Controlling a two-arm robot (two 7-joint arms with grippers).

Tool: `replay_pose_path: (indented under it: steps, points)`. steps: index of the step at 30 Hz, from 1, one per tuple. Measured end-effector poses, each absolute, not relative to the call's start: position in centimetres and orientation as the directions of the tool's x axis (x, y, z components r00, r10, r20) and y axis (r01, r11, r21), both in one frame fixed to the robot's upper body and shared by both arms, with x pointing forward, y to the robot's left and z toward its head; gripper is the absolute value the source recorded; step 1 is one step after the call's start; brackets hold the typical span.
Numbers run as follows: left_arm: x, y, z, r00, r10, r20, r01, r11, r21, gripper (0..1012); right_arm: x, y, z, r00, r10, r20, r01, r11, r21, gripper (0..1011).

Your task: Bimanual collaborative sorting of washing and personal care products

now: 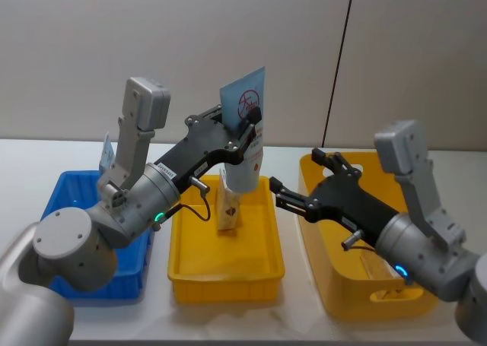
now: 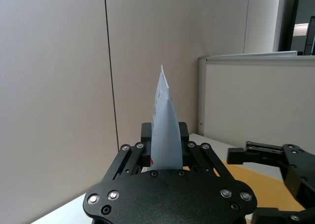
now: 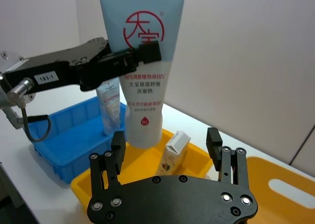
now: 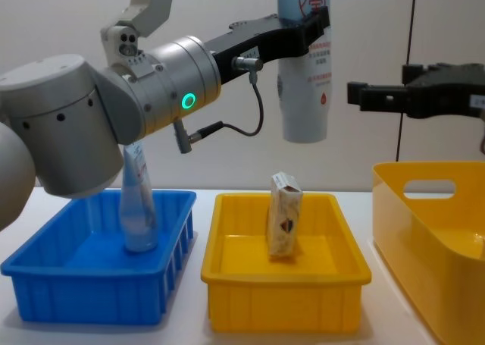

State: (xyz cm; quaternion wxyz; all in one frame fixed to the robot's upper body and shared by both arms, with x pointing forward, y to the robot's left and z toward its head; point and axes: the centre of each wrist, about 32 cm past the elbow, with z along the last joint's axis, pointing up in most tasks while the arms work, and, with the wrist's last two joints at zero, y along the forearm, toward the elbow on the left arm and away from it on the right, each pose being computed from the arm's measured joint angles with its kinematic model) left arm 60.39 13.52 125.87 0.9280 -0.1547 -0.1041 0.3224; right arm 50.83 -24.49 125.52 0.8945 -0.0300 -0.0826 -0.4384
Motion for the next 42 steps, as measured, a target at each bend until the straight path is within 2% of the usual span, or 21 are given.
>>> replay_pose_path:
  steps: [22, 30, 37, 40, 42]
  points:
    - [60.4, 13.5, 125.9, 0.774, 0.627, 0.095, -0.562, 0.747, -0.355, 272, 55.3, -23.2, 124.9, 0.667, -0.741, 0.082, 0.742, 0.670, 0.020, 995]
    - [60.4, 13.5, 125.9, 0.774, 0.626, 0.095, -0.561, 0.748, -0.355, 272, 57.1, -22.6, 124.2, 0.707, -0.706, 0.042, 0.705, 0.708, 0.034, 807]
    - [60.4, 13.5, 125.9, 0.774, 0.626, 0.095, -0.561, 0.748, -0.355, 272, 58.3, -21.8, 123.9, 0.734, -0.678, 0.021, 0.677, 0.734, 0.050, 564]
    - [60.4, 13.5, 125.9, 0.774, 0.626, 0.095, -0.561, 0.747, -0.356, 272, 58.6, -21.6, 123.9, 0.740, -0.673, 0.017, 0.671, 0.739, 0.052, 508]
    - [60.4, 13.5, 125.9, 0.774, 0.627, 0.095, -0.561, 0.747, -0.356, 272, 58.7, -21.5, 123.9, 0.742, -0.671, 0.015, 0.669, 0.741, 0.053, 436]
